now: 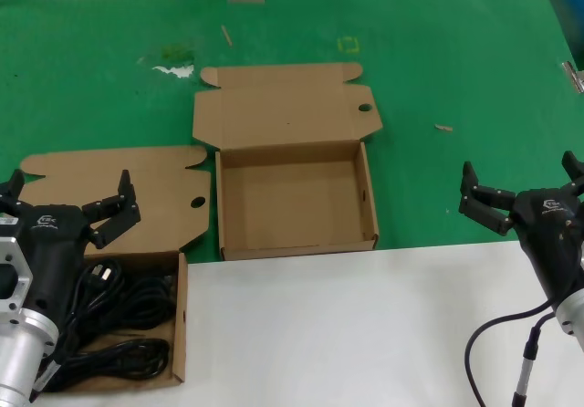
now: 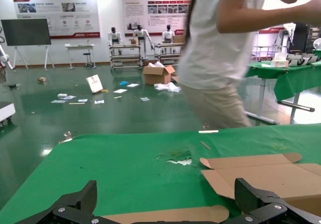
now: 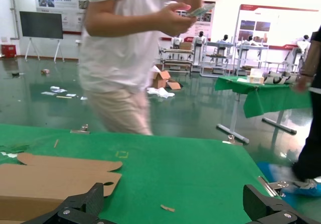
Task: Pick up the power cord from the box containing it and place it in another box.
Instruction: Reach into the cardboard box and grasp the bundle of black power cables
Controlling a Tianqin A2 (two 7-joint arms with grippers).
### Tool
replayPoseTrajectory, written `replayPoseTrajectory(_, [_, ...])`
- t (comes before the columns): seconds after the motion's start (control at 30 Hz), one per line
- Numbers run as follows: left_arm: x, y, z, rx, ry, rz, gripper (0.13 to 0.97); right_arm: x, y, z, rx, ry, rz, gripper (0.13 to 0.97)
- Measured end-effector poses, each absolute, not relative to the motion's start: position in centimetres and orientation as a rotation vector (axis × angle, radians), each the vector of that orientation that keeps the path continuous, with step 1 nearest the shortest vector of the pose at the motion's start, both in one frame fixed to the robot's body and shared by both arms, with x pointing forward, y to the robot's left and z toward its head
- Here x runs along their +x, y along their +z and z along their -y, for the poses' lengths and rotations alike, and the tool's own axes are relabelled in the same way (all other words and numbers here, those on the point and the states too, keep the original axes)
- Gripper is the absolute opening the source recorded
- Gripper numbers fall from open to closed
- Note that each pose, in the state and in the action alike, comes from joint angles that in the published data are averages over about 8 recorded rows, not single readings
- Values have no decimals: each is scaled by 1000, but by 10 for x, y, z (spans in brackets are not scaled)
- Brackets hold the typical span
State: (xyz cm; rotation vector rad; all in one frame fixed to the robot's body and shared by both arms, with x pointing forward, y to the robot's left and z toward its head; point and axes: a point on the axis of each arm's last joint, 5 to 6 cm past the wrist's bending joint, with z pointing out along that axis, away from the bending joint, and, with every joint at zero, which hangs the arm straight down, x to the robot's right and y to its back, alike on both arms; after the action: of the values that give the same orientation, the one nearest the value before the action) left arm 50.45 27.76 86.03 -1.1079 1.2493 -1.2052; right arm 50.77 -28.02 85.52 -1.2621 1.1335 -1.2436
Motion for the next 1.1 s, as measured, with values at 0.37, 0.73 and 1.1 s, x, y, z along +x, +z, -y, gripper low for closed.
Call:
replayPoseTrajectory(0.37, [504,860,-278,-1108,-1205,-1249,966,508,855,280,-1262,-1244,-1134,966])
replayPoseTrajectory(0.73, [504,860,-278,-1108,-1205,-1249,966,508,855,280,-1262,-1244,-1134,966])
replayPoseTrajectory(1.1, [504,861,-278,-1107,-1205,-1248,966,508,855,280,-1262,-1244,-1134,955])
